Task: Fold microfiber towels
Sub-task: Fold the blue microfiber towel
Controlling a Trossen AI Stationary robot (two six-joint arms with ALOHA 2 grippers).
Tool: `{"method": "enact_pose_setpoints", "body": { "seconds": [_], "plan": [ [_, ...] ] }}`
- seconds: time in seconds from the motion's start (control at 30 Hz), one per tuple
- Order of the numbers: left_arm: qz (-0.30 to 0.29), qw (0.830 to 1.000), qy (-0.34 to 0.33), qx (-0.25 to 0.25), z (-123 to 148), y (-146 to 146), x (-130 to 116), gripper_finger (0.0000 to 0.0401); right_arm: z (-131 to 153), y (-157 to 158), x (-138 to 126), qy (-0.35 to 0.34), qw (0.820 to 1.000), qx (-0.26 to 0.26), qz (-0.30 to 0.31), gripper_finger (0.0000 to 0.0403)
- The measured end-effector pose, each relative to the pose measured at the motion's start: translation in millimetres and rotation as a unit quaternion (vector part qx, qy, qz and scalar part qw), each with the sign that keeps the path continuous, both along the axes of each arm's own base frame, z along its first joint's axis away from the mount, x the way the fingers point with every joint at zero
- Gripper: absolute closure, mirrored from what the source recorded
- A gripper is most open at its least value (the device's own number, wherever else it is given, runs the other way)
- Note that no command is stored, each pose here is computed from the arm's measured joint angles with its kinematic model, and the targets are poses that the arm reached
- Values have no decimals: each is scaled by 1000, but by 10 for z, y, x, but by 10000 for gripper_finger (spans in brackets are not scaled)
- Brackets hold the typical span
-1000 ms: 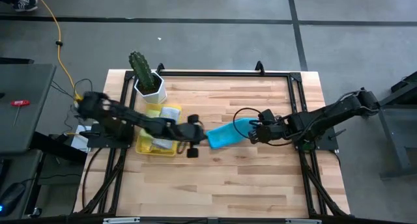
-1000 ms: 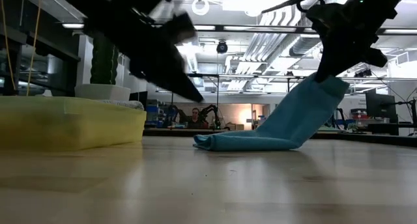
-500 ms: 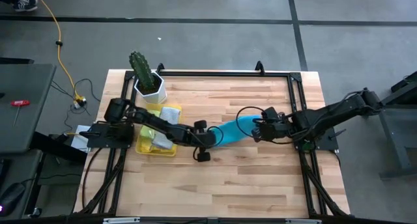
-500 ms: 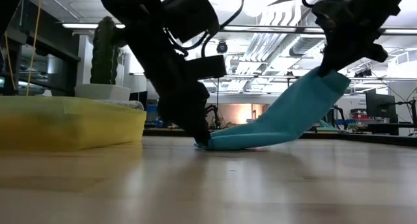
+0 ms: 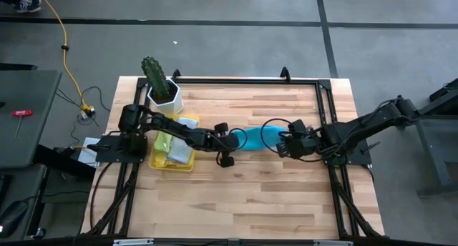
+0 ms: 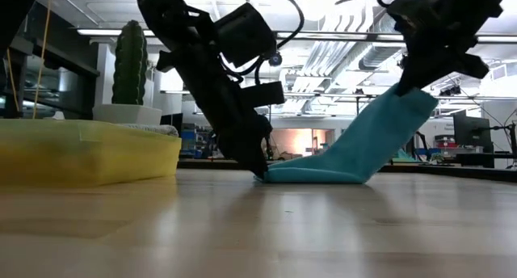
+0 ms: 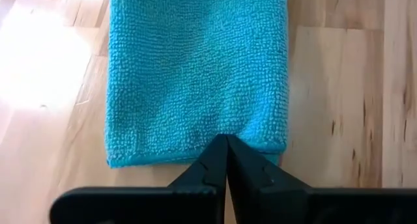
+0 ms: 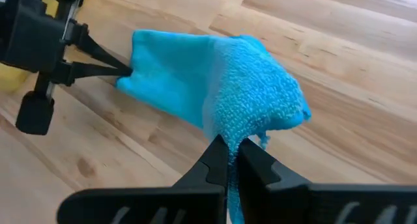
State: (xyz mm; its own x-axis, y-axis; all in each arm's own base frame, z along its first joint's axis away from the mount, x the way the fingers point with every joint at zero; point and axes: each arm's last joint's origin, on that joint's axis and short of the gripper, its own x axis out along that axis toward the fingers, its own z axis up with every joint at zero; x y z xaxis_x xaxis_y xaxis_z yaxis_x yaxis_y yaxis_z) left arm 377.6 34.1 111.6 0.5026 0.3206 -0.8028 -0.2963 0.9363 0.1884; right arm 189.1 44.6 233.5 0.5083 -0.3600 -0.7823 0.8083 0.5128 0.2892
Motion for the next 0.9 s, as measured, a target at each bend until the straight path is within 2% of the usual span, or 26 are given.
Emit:
{"method": "enact_pose_setpoints", "body": {
  "seconds": [0.57, 0.9],
  "plan": [
    [-16, 1000, 2, 16, -7, -42, 8, 401, -395, -129, 782, -57, 997, -37, 30, 403],
    [-16, 1000, -1, 16, -8, -42, 13, 401, -730, -210, 1156, -96, 994, -18, 56, 403]
  ]
}}
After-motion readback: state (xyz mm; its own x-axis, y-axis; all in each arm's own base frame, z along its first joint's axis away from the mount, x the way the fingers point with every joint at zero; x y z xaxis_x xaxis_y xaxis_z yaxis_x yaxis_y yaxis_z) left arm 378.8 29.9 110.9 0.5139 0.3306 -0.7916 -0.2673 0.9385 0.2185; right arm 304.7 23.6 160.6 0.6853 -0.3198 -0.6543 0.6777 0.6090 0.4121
